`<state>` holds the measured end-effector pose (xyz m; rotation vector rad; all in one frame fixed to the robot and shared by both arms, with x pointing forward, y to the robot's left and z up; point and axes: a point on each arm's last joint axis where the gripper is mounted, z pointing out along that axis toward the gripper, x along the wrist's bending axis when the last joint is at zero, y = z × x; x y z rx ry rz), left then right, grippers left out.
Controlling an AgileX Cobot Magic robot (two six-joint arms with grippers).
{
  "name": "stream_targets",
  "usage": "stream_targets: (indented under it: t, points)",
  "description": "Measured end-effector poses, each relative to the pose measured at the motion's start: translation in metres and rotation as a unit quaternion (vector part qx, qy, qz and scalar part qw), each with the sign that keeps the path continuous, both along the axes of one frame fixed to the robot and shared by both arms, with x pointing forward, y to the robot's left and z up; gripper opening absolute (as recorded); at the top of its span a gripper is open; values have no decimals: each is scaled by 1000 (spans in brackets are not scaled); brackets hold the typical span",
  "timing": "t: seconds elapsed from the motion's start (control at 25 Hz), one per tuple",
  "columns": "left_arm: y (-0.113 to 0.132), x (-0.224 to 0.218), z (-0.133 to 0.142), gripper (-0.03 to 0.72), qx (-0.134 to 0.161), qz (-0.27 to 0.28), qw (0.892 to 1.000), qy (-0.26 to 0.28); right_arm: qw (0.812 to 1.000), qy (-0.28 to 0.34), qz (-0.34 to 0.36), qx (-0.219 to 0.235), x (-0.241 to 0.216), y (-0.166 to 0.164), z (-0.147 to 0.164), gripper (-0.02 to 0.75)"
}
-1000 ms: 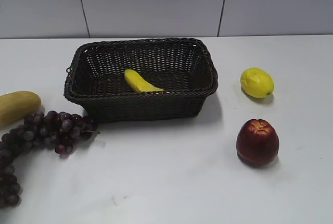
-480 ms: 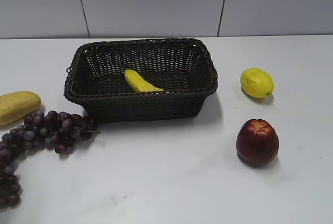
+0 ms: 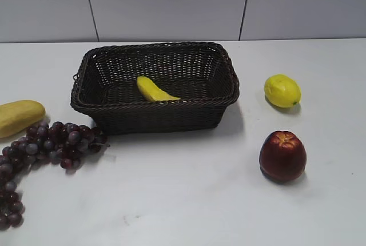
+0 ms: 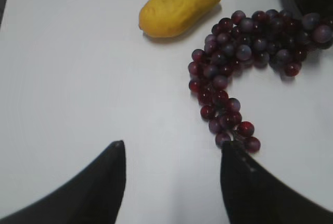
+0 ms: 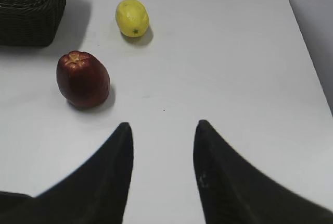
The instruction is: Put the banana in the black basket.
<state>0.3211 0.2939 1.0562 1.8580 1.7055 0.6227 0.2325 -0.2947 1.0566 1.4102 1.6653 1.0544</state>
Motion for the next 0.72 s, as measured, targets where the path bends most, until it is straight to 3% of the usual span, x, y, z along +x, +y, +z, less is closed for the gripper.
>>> stream_targets:
  t: [0.28,0.72]
  points:
    - [1,-37,3,562,18,-13,996,-81,1000,0,0,0,0,0,0,301]
    - [2,-85,-1,562,31,-23,979,-198,1000,0,0,0,0,0,0,301]
